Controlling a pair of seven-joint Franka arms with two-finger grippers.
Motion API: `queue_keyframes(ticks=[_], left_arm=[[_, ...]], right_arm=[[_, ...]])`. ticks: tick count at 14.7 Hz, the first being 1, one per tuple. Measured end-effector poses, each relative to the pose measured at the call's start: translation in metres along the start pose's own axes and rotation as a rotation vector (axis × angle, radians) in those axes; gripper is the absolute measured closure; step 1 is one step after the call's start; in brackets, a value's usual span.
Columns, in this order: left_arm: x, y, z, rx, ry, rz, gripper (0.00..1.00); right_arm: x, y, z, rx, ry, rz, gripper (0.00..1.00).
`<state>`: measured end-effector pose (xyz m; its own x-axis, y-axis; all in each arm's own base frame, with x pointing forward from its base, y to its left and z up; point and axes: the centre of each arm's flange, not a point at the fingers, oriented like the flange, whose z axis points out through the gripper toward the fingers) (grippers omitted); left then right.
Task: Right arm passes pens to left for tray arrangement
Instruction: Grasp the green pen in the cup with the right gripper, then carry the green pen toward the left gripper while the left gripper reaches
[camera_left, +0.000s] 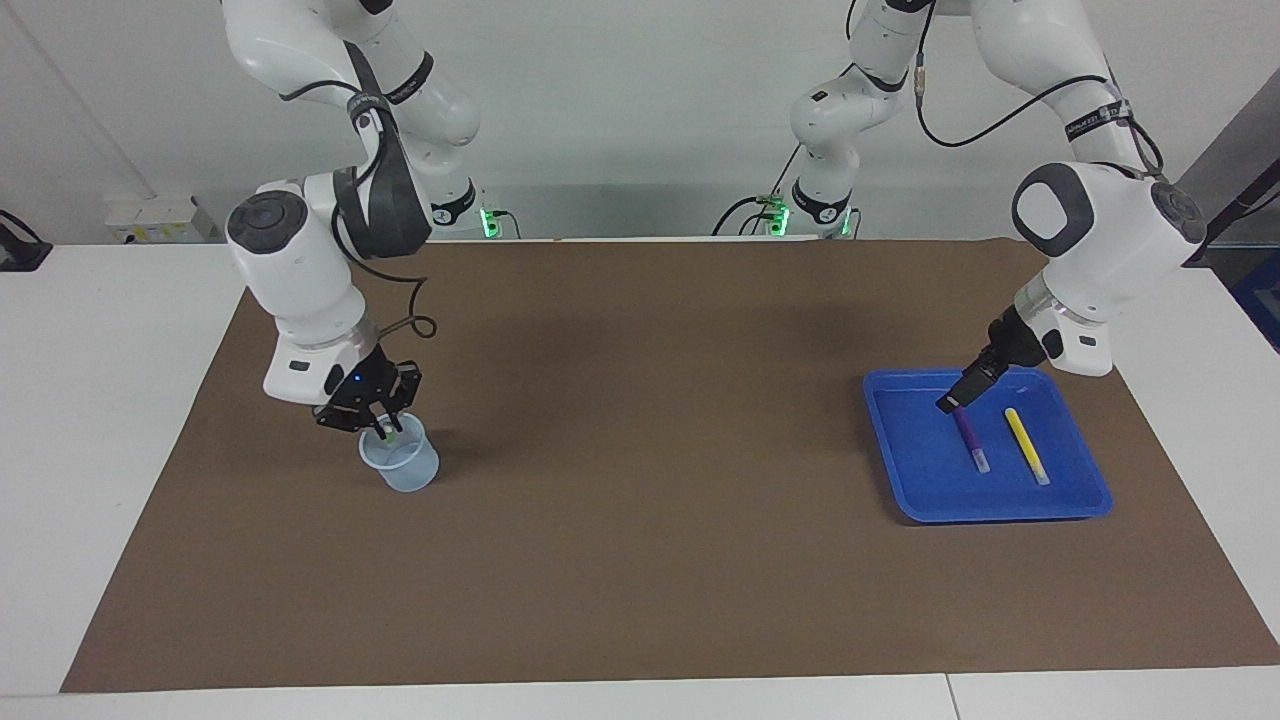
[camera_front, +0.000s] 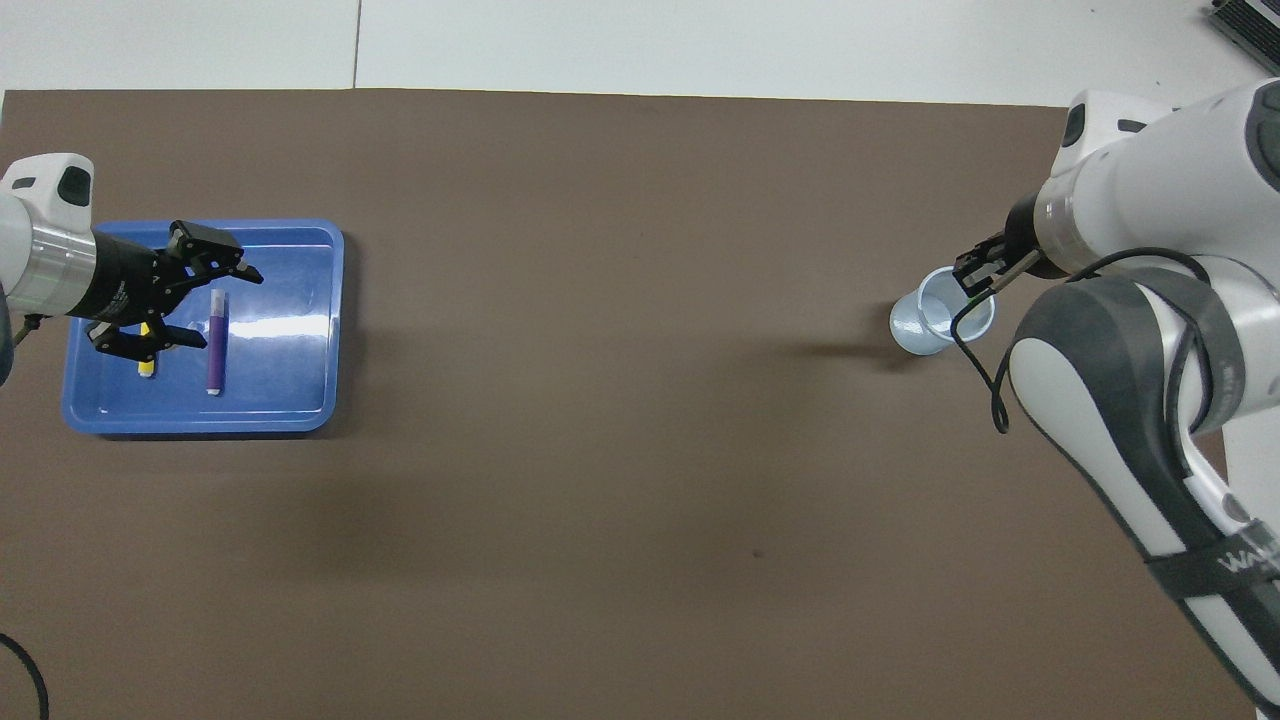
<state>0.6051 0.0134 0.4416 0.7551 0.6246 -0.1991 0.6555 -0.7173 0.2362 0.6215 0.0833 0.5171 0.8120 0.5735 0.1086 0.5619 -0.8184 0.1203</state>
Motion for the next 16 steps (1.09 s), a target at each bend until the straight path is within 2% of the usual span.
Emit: queue_keyframes(ticks=[2, 4, 7, 9, 12, 16], left_arm=[[-0.007, 0.003, -0.002, -0.043, -0.056, -0.081, 0.00], [-0.016, 0.009, -0.007, -0.117, -0.148, -0.216, 0.00], [-0.033, 0.022, -0.014, -0.214, -0.309, -0.458, 0.00], [-0.041, 0.031, -0.017, -0.252, -0.406, -0.592, 0.00], [-0.061, 0.053, -0.014, -0.258, -0.506, -0.720, 0.00], [-0.088, 0.080, -0.009, -0.244, -0.594, -0.814, 0.00]], right_arm=[[0.009, -0.020, -0.030, -0.028, 0.031, -0.027, 0.82], [0.014, -0.028, -0.041, -0.025, 0.052, -0.001, 0.82], [0.024, -0.044, -0.048, 0.085, 0.103, 0.124, 0.82], [0.036, -0.067, -0.055, 0.127, 0.133, 0.217, 0.82], [0.059, -0.115, -0.064, 0.179, 0.185, 0.338, 0.82], [0.080, -0.168, -0.074, 0.317, 0.232, 0.546, 0.82]])
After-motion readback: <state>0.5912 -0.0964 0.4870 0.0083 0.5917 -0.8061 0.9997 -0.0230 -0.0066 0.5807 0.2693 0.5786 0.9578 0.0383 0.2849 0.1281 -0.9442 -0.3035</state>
